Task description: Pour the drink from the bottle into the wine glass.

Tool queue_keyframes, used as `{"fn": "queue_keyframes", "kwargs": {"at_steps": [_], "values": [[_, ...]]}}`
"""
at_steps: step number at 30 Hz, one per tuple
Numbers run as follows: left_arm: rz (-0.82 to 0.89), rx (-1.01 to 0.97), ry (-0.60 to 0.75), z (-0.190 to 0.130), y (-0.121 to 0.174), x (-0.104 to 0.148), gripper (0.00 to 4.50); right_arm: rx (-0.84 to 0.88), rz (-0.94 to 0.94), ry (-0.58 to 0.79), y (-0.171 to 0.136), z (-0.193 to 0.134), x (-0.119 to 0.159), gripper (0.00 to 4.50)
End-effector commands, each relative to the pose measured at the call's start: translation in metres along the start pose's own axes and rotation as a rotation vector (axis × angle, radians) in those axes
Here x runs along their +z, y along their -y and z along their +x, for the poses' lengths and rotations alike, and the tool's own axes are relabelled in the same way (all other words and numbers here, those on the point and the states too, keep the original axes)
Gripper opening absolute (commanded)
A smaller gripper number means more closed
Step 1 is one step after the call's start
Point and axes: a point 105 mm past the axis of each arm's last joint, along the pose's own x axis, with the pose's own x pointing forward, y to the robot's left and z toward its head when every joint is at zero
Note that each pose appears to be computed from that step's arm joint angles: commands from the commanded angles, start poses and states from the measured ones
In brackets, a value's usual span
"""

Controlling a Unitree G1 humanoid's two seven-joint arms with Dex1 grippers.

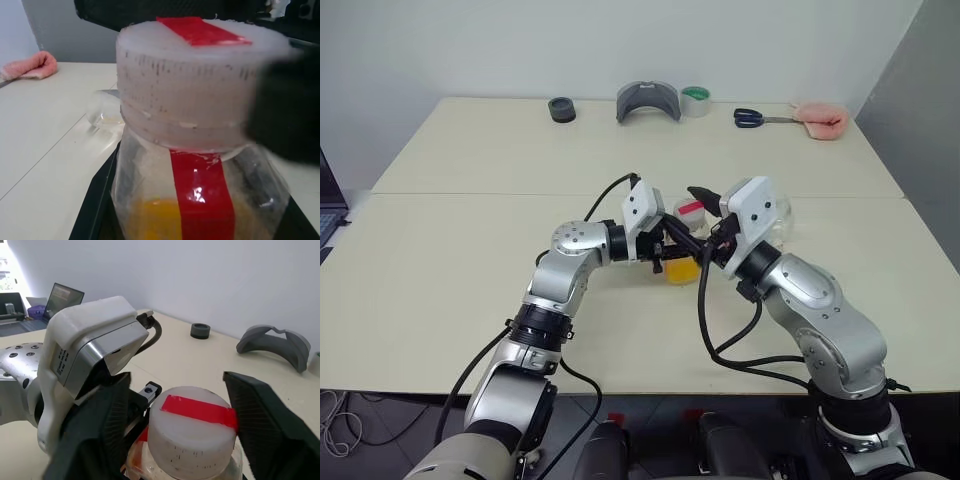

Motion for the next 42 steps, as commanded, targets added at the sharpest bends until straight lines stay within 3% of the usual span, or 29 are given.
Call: {"fn": "queue_keyframes", "kwargs": {"at_steps": [1, 6, 9, 13, 19, 21, 22, 28, 35, 42], "values": [[0.060, -0.012, 0.037, 0.003, 0.002, 0.017, 1.76, 0.033, -0.024, 0.055, -0.007, 0.001, 0.013, 1.90], [0.062, -0.020, 0.035, 0.003, 0.002, 0.018, 1.76, 0.136, -0.021, 0.052, -0.016, -0.001, 0.012, 1.85], [0.066, -0.034, 0.035, 0.002, 0.002, 0.020, 1.76, 0.418, -0.073, 0.033, -0.028, -0.009, 0.013, 1.85], [0.068, -0.066, 0.041, 0.001, 0.004, 0.025, 1.76, 0.679, -0.168, -0.042, -0.007, -0.009, 0.008, 1.85], [0.074, -0.059, 0.051, 0.003, 0.004, 0.029, 1.74, 0.801, -0.074, -0.152, 0.014, -0.007, 0.004, 1.85], [0.073, -0.054, 0.051, 0.002, 0.003, 0.029, 1.74, 0.732, -0.087, -0.126, 0.024, -0.006, 0.009, 1.85], [0.072, -0.052, 0.050, 0.002, 0.003, 0.028, 1.74, 0.688, -0.096, -0.111, 0.031, -0.007, 0.011, 2.60], [0.066, -0.039, 0.047, 0.002, 0.001, 0.027, 1.74, 0.530, -0.134, -0.061, 0.048, -0.024, 0.031, 4.50], [0.052, -0.034, 0.057, 0.006, -0.001, 0.027, 1.74, 0.359, -0.081, -0.063, 0.027, -0.048, 0.030, 4.50], [0.051, -0.053, 0.056, 0.010, -0.003, 0.028, 1.74, 0.009, -0.093, 0.022, 0.015, -0.022, 0.027, 4.50]]}}
